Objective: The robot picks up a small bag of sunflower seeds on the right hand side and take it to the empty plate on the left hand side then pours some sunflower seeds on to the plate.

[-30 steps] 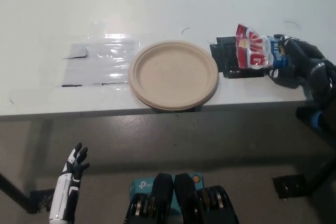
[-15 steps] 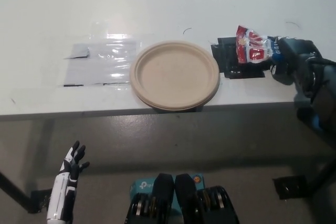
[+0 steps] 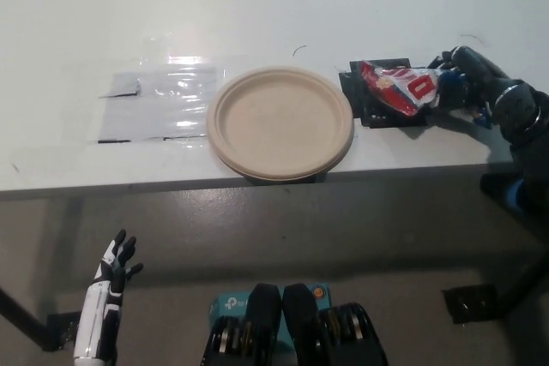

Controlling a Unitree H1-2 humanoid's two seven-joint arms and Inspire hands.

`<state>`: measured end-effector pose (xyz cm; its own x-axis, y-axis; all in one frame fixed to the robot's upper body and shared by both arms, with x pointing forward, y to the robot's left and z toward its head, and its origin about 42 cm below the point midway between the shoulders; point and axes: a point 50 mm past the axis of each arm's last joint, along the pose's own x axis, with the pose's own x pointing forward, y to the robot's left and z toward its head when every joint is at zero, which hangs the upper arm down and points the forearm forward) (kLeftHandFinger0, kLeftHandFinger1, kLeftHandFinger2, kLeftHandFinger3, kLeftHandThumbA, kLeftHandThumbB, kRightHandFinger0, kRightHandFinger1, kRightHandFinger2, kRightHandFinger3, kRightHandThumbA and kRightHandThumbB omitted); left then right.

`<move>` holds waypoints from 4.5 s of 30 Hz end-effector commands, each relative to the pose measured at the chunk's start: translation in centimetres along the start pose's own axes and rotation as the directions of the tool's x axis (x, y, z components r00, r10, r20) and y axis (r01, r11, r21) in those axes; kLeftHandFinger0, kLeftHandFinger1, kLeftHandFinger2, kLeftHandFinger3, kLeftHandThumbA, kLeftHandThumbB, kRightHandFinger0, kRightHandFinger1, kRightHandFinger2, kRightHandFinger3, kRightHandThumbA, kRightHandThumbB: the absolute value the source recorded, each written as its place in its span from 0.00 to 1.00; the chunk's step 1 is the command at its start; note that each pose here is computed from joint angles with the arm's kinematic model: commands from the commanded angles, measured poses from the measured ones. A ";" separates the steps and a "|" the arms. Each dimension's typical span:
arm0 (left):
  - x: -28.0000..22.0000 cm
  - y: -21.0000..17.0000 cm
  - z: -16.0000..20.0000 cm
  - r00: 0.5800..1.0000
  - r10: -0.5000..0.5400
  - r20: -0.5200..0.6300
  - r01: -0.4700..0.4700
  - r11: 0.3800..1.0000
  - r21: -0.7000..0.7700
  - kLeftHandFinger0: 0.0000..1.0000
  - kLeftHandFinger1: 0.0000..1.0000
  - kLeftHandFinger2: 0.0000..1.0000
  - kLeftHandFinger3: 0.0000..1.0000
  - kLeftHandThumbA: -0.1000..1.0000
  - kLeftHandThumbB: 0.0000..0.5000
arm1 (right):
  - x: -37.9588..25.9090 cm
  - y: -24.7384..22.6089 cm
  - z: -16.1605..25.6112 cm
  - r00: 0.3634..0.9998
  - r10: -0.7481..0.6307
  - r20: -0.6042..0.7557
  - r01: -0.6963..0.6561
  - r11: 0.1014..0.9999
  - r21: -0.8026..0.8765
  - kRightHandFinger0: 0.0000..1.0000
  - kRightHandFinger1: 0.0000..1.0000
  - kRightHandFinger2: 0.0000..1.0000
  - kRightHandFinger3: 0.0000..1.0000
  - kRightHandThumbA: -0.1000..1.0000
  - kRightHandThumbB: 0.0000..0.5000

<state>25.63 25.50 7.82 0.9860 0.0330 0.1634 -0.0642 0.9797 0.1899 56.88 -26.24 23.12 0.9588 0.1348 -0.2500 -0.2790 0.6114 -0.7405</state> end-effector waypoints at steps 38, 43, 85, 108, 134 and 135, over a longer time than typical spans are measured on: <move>1.4 0.8 1.2 0.995 0.008 0.096 -0.010 1.000 0.017 0.76 0.91 1.00 1.00 1.00 0.00 | 0.5 -2.5 9.5 0.954 0.062 0.293 -0.043 0.997 -0.071 0.00 0.27 0.59 0.62 0.60 0.00; 1.5 0.8 1.3 0.994 0.005 0.109 -0.006 1.000 0.014 0.75 0.90 0.99 1.00 1.00 0.00 | 0.5 -2.3 11.6 0.936 0.063 0.346 0.017 0.974 -0.225 0.06 0.42 0.74 0.76 0.55 0.00; 2.7 1.0 2.1 0.992 -0.012 0.125 0.011 1.000 0.009 0.71 0.85 0.97 1.00 1.00 0.05 | -0.7 0.0 14.2 0.854 0.173 0.491 0.315 0.579 -0.752 0.00 0.00 0.01 0.08 0.35 0.00; 3.6 1.0 2.6 0.989 -0.039 0.139 0.033 0.998 0.049 0.64 0.80 0.94 1.00 1.00 0.02 | -3.3 1.6 14.1 0.744 0.352 0.568 0.578 0.089 -0.811 0.00 0.00 0.27 0.23 0.40 0.01; 2.4 1.2 2.0 0.992 -0.019 0.128 0.015 0.999 0.030 0.55 0.69 0.83 1.00 1.00 0.01 | -1.1 -5.8 9.9 0.790 -0.026 0.612 0.580 0.354 -0.734 0.00 0.09 0.46 0.29 0.29 0.00; 2.3 1.2 2.0 0.992 -0.018 0.126 0.014 0.999 0.033 0.56 0.69 0.83 1.00 1.00 0.02 | -1.1 -5.7 9.5 0.781 -0.034 0.624 0.594 0.352 -0.724 0.00 0.05 0.42 0.28 0.27 0.00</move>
<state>27.92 26.06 9.73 0.9711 0.0003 0.2387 -0.0537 0.9746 0.2173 57.01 -22.36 28.28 0.8397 0.5427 0.0193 0.2533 -0.3601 -0.8979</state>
